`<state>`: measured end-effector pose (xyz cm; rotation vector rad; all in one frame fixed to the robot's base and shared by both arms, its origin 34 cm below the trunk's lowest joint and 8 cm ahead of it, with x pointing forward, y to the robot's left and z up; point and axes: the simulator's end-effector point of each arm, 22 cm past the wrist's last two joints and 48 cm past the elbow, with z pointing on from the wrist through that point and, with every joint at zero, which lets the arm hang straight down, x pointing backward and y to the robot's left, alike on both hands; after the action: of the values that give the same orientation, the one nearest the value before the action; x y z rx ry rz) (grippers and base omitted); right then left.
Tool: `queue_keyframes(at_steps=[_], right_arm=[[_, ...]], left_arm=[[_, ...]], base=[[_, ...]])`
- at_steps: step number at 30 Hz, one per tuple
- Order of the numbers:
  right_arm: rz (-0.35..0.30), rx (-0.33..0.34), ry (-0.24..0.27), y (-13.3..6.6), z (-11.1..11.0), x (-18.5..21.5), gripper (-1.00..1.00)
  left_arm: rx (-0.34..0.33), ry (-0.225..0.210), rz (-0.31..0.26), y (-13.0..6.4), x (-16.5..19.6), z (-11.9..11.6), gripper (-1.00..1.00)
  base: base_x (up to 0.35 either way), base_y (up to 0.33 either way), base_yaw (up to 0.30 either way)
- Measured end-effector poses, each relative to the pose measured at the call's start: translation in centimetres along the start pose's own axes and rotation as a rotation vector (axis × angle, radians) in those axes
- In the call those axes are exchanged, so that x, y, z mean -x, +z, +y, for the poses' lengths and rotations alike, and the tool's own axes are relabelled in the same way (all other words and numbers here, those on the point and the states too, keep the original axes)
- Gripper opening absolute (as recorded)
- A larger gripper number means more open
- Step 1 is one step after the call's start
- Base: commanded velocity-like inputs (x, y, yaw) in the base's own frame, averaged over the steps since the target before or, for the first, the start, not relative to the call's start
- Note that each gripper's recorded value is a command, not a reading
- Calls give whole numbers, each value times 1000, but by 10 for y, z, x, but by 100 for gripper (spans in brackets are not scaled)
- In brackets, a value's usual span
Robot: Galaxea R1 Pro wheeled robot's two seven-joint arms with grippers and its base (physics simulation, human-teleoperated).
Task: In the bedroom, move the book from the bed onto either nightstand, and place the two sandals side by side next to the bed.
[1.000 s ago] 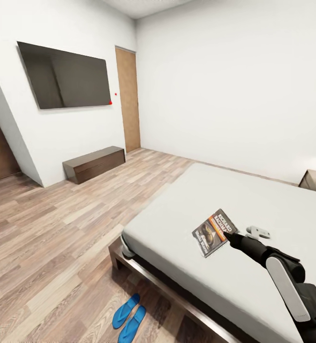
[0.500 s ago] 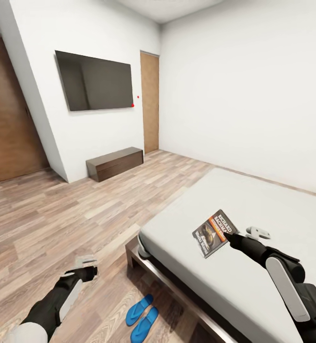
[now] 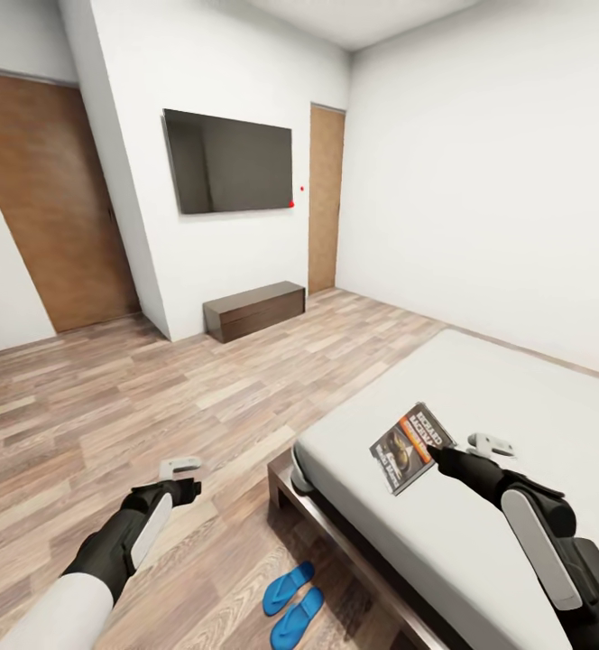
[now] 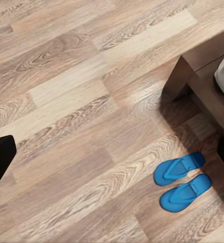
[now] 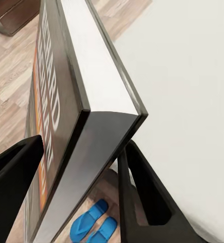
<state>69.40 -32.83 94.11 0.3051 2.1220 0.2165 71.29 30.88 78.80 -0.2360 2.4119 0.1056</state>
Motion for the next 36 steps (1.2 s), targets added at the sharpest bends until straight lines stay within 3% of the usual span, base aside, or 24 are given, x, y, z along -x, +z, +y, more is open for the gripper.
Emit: queue_keyframes(at_steps=[14, 17, 36], right_arm=[[-4, -10, -8, -13, 2, 15, -100], [30, -39, -14, -9, -9, 3, -100], [33, -84, -53, -23, -16, 15, -100]], left_arm=[[-50, -6, 3, -23, 13, -35, 100], [-65, -9, 4, -28, 13, -47, 100], [-80, -11, 1, -50, 26, -52, 100]], base=[[0, 0, 270], [0, 0, 276], [0, 0, 276]])
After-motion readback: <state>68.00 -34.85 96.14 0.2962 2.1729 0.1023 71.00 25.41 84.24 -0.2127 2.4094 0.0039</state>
